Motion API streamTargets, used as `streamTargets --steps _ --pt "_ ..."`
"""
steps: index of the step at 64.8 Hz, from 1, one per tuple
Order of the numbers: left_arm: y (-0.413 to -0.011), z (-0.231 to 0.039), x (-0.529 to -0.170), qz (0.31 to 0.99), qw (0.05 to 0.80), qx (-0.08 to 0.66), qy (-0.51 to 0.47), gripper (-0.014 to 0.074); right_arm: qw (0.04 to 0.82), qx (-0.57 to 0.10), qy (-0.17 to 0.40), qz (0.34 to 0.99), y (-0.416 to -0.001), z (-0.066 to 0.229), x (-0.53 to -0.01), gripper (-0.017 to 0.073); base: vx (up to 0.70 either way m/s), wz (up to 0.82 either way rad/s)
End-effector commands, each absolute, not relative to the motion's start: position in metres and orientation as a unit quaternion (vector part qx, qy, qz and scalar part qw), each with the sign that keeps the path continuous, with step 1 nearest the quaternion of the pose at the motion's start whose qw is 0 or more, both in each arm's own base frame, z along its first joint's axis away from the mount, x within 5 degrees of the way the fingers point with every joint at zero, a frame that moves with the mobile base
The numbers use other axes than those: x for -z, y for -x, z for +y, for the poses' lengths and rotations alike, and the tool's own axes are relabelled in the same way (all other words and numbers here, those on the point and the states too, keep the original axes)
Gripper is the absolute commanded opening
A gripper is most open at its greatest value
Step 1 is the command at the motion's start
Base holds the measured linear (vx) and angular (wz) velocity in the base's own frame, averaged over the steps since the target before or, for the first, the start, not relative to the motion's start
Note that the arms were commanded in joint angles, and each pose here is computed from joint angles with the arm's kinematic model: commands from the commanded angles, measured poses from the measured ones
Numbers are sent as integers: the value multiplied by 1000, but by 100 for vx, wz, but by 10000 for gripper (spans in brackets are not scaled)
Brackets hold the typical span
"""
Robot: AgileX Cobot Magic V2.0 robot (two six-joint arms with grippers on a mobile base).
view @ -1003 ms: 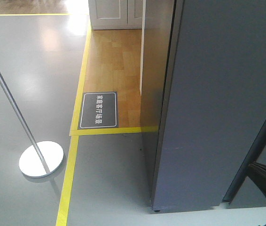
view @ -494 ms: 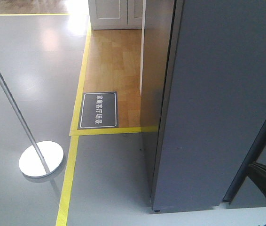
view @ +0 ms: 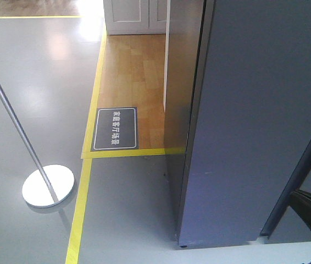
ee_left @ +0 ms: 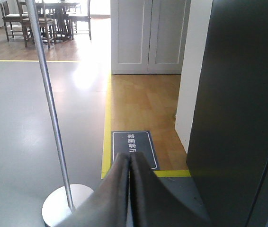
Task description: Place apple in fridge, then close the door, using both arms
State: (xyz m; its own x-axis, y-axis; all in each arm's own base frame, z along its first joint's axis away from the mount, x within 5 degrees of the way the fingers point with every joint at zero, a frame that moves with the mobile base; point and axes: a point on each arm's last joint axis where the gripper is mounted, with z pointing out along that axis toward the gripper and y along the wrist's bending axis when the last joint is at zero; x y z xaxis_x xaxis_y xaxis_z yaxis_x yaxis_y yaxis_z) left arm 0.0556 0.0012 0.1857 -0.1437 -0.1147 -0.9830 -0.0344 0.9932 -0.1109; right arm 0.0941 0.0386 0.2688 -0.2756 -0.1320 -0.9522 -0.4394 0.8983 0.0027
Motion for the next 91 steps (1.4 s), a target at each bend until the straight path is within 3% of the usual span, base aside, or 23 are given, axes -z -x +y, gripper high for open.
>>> streamTargets --steps 1,49,63,82,91 --pt "-55 1 -199 719 692 38 49 -6 596 -130 165 775 -97 37 -280 -3 0 0" --pt "-55 1 -199 719 692 38 49 -6 596 -129 165 775 -97 37 -280 -3 0 0" --pt "-55 1 -199 719 692 38 49 -6 602 -74 189 773 -87 31 -280 -3 0 0" --pt "-55 1 -199 719 692 38 49 -6 618 -22 86 781 -70 12 -282 -3 0 0" --pt "-55 1 -199 719 692 38 49 -6 659 -24 22 752 -64 5 -263 -3 0 0"
